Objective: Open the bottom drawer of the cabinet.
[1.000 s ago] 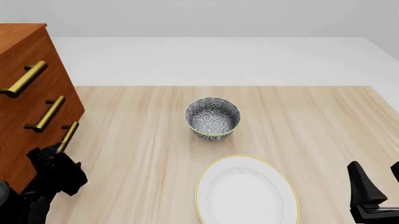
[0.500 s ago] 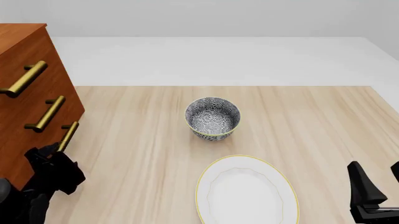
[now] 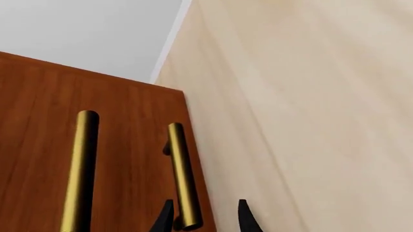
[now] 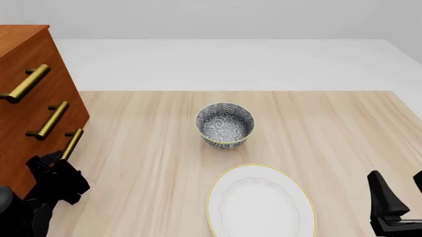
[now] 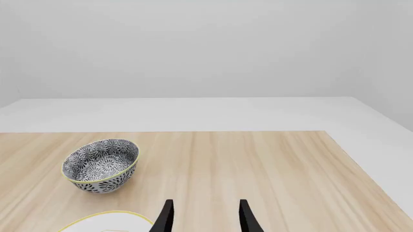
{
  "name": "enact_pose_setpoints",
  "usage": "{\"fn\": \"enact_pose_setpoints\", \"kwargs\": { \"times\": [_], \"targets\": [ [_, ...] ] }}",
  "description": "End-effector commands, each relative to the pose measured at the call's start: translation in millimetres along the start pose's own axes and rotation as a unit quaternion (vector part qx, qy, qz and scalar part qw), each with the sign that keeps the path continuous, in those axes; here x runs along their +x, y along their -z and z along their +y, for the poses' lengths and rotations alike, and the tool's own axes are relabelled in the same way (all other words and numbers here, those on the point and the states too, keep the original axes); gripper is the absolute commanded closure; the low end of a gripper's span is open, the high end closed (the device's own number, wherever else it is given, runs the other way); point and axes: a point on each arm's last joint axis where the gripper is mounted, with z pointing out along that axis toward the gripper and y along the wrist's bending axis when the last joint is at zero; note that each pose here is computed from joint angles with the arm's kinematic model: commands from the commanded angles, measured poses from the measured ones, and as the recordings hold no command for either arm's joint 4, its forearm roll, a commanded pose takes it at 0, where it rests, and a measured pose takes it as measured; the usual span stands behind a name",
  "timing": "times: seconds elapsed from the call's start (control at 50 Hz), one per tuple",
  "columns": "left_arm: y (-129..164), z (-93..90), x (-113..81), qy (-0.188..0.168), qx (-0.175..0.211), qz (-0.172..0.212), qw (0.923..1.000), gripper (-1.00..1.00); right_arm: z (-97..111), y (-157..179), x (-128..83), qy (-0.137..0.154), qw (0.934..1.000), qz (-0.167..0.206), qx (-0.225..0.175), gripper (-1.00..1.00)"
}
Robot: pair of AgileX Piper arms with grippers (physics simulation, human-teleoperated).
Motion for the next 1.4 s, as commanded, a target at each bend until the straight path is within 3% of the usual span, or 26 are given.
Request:
{"fn": "enact_pose_setpoints", "kwargs": {
  "times": [0.02, 0.06, 0.08, 0.12, 0.68, 1.4],
  "targets": [
    [-8.0, -5.8, 5.2, -0.014, 0.01, 0.011, 0.9998, -1.0, 0.0, 0.0, 0.0, 0.0, 1.0, 0.0, 0.0, -1.0],
    [-9.1, -7.1, 4.7, -0.017, 0.012, 0.01, 0.9997, -1.0, 0.0, 0.0, 0.0, 0.0, 1.0, 0.0, 0.0, -1.0],
    [-8.7, -4.9, 4.0, -0.019, 0.008, 0.009, 0.9997, 1.0, 0.0, 0.0, 0.0, 0.0, 1.0, 0.0, 0.0, -1.0],
    [-8.1, -4.1, 0.6, -0.036, 0.006, 0.002, 0.9993, 1.0, 0.0, 0.0, 0.0, 0.0, 1.0, 0.0, 0.0, -1.0],
    [-9.0, -4.8, -10.2, -0.071, 0.005, -0.019, 0.9973, 1.0, 0.0, 0.0, 0.0, 0.0, 1.0, 0.0, 0.0, -1.0],
    [-17.2, -18.1, -42.1, -0.087, 0.019, -0.08, 0.9928, 1.0, 0.0, 0.1, 0.0, 0.0, 1.0, 0.0, 0.0, -1.0]
  ]
}}
